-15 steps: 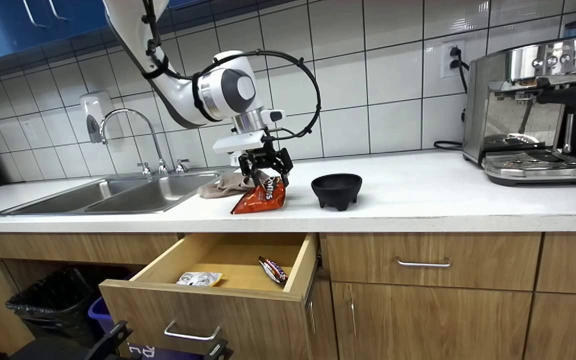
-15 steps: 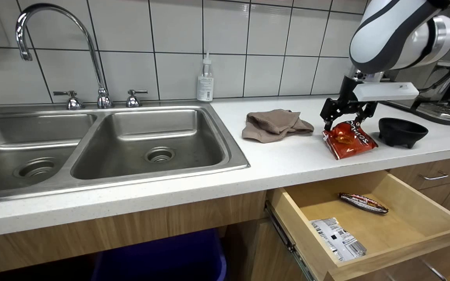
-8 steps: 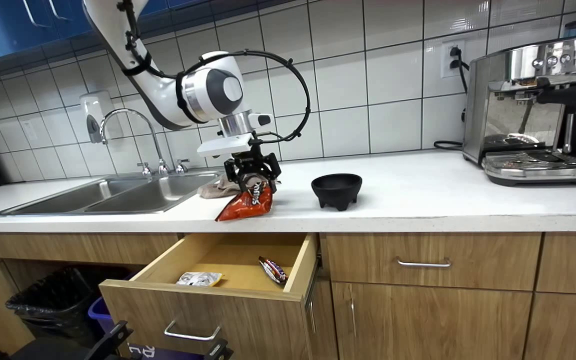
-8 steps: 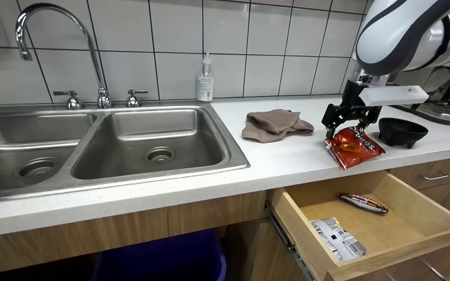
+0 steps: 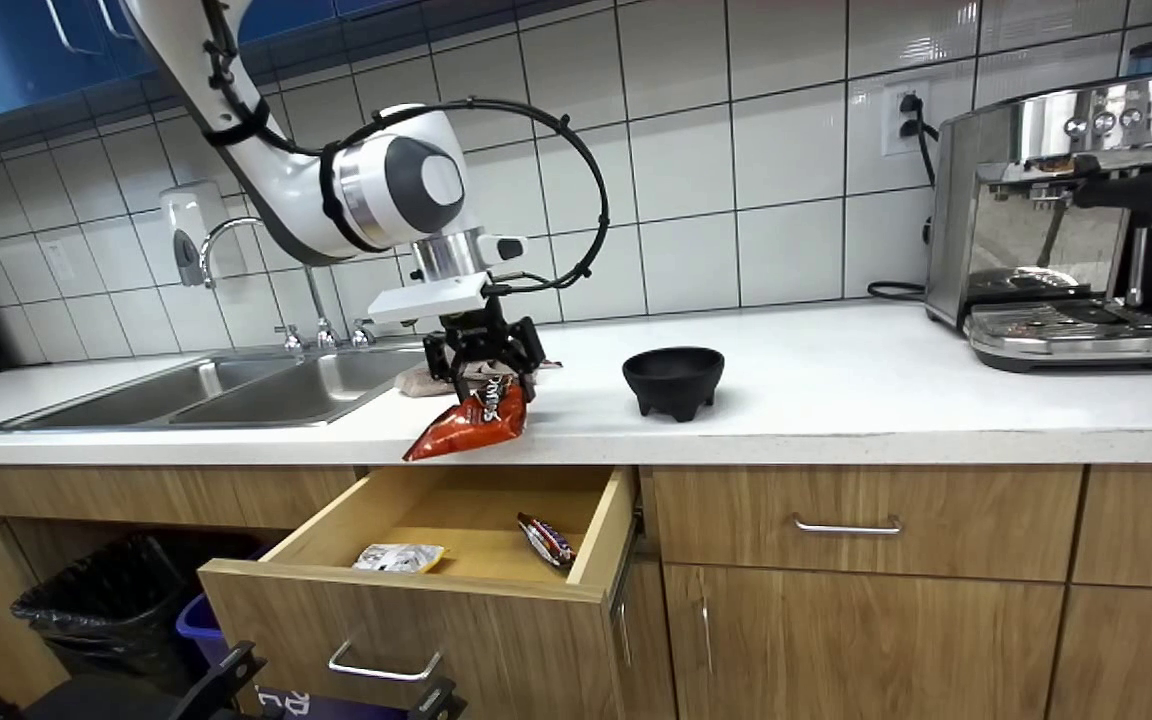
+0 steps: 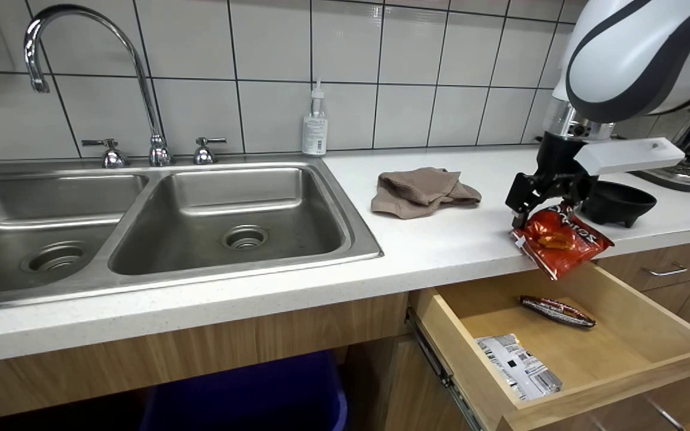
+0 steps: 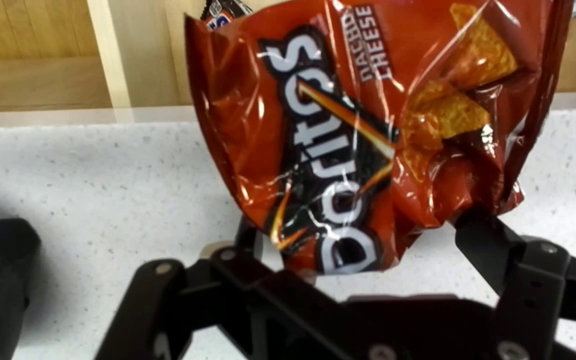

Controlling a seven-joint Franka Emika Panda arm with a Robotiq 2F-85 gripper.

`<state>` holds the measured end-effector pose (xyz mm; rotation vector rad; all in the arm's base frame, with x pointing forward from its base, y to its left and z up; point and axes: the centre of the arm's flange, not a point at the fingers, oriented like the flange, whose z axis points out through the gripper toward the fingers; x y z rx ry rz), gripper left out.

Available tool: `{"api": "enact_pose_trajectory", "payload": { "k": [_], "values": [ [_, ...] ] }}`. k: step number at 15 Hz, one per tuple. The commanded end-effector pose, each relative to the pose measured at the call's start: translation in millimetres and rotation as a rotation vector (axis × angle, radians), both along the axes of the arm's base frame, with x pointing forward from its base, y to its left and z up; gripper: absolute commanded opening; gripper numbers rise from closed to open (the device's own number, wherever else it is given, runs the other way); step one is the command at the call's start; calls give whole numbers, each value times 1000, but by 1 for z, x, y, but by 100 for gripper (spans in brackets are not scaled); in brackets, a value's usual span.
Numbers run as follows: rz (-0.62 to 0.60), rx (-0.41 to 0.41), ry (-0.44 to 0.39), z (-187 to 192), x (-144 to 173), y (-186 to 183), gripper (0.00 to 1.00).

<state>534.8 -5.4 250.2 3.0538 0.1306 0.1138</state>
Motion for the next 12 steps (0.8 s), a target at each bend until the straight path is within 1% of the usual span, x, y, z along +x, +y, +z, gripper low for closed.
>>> {"api": "enact_pose_trajectory", "payload": {
  "k": [1,6,12],
  "values": [
    [55,-24,34,6,-24,-1,100],
    [58,-37,28,13,-25,-5,100],
    [73,-23,9,33,-28,2,100]
  ]
}}
